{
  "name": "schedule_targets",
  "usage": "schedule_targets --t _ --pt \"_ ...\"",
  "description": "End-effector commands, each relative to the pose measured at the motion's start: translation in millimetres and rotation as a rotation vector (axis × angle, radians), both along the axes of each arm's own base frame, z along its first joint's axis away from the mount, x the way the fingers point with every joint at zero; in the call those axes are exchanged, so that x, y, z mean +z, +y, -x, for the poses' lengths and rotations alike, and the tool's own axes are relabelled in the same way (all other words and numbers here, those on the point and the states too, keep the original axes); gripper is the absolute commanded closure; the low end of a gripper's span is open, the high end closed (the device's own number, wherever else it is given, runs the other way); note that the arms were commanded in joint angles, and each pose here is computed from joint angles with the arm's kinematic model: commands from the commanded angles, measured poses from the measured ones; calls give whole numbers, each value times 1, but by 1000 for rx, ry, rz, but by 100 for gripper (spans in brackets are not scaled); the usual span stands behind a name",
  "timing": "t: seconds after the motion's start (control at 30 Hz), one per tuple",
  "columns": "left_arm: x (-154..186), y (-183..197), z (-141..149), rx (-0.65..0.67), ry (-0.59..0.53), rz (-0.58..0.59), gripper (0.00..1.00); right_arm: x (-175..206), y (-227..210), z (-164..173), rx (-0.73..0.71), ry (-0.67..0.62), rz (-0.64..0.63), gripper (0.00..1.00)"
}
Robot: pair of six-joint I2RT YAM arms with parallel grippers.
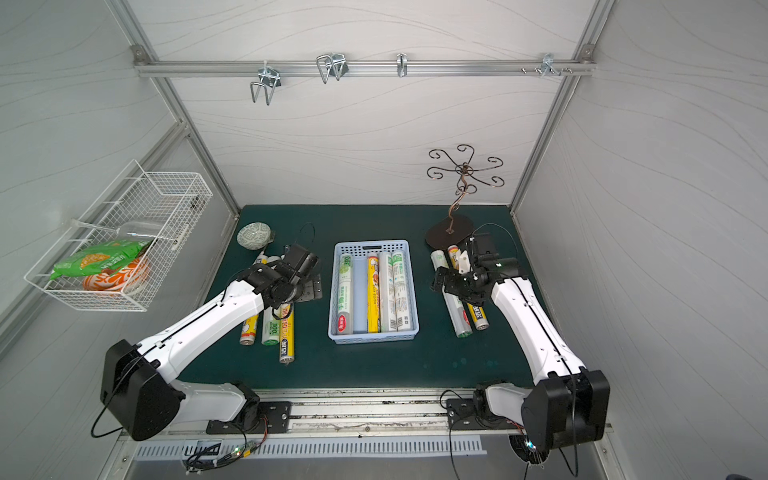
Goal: Put the plastic wrap into the basket
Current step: Place the plastic wrap in the basket.
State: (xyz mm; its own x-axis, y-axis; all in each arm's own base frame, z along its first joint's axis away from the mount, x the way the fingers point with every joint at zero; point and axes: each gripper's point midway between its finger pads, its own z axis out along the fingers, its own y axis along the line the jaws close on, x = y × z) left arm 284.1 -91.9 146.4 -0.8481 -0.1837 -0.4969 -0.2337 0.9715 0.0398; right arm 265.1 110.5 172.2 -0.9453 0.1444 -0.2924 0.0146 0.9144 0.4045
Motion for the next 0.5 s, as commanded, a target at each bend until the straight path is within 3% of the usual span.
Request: schedule_targets --t 0.0,0.47 --pt "-4 5 2 47 -12 61 5 -5 -1 -2 9 6 2 1" --pt "-59 22 16 128 87 186 7 -5 -1 -2 5 10 0 1"
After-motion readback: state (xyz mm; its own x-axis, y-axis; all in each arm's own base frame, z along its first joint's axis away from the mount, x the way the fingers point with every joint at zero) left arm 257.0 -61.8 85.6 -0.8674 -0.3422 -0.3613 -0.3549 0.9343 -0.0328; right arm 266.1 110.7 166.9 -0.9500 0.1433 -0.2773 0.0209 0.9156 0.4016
